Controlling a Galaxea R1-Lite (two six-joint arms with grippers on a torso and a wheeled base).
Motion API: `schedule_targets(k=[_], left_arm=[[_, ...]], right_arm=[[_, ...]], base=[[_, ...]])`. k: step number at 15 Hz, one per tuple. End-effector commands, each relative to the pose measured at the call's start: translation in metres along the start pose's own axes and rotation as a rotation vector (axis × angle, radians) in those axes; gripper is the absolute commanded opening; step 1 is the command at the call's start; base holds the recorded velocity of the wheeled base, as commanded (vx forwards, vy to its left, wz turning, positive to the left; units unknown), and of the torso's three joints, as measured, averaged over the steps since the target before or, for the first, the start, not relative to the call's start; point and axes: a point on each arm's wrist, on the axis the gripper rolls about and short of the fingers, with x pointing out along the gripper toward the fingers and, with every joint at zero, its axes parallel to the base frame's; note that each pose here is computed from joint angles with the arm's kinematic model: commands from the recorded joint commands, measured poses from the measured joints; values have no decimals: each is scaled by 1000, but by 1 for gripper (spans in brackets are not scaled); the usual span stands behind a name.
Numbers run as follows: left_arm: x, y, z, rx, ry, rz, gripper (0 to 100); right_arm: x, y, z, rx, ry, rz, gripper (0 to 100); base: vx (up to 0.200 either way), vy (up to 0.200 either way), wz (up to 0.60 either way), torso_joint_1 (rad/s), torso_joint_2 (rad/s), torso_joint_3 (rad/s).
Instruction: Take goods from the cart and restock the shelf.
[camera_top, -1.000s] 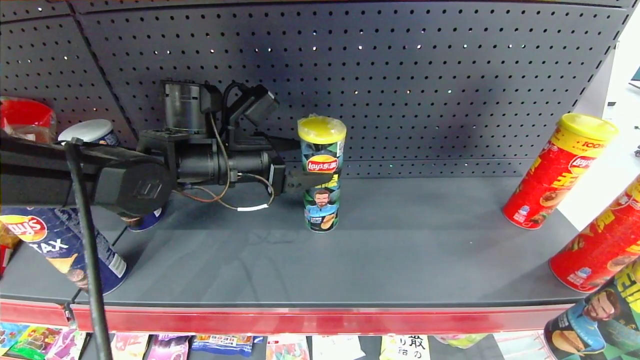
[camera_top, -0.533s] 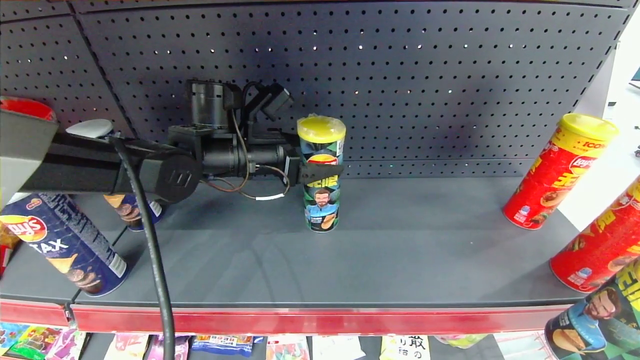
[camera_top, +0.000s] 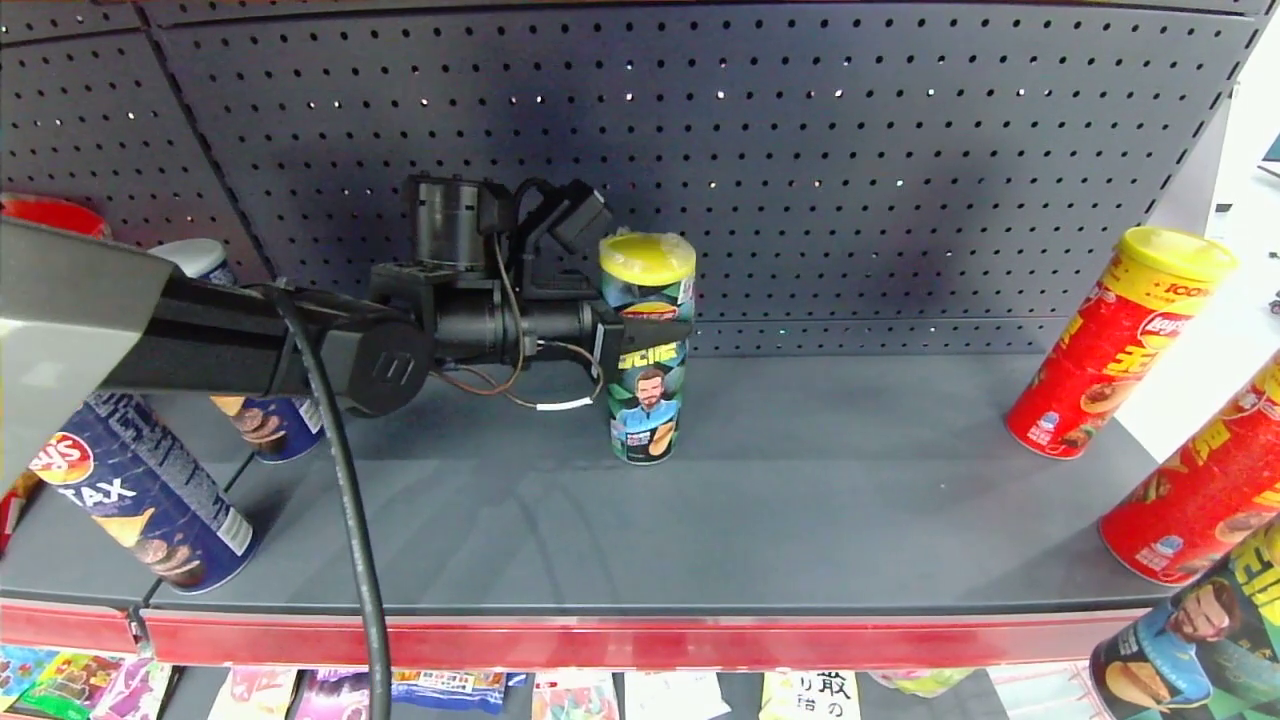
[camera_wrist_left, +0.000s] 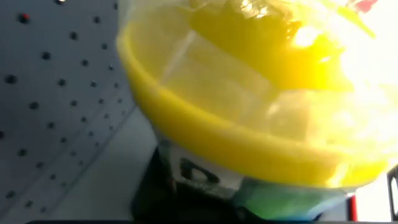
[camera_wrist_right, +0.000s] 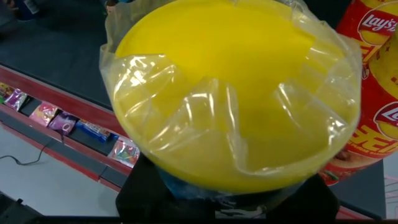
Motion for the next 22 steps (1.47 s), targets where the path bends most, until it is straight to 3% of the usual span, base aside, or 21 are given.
schedule_targets(k=[1, 3, 4, 7, 10, 22], left_arm=[[-14, -12, 0, -12, 13, -20, 0], [-28, -25, -2, -28, 24, -53, 0], [-45, -40, -5, -43, 35, -81, 0], [-67, -67, -12, -62, 58, -121, 0], [-75, -83, -24, -83, 91, -146, 0], [-83, -92, -28, -90, 99, -159, 0]], right_arm=[[0, 0, -1, 0, 3, 1, 0], [1, 0, -1, 1, 6, 3, 0], [1, 0, -2, 2, 10, 3, 0], [2, 0, -3, 14, 15, 3, 0], [2, 0, -3, 19, 18, 3, 0], [2, 0, -2, 19, 15, 5, 0]], base=[[0, 0, 0, 0, 0, 0], [0, 0, 0, 0, 0, 0], [0, 0, 0, 0, 0, 0], [0, 0, 0, 0, 0, 0], [0, 0, 0, 0, 0, 0], [0, 0, 0, 0, 0, 0]])
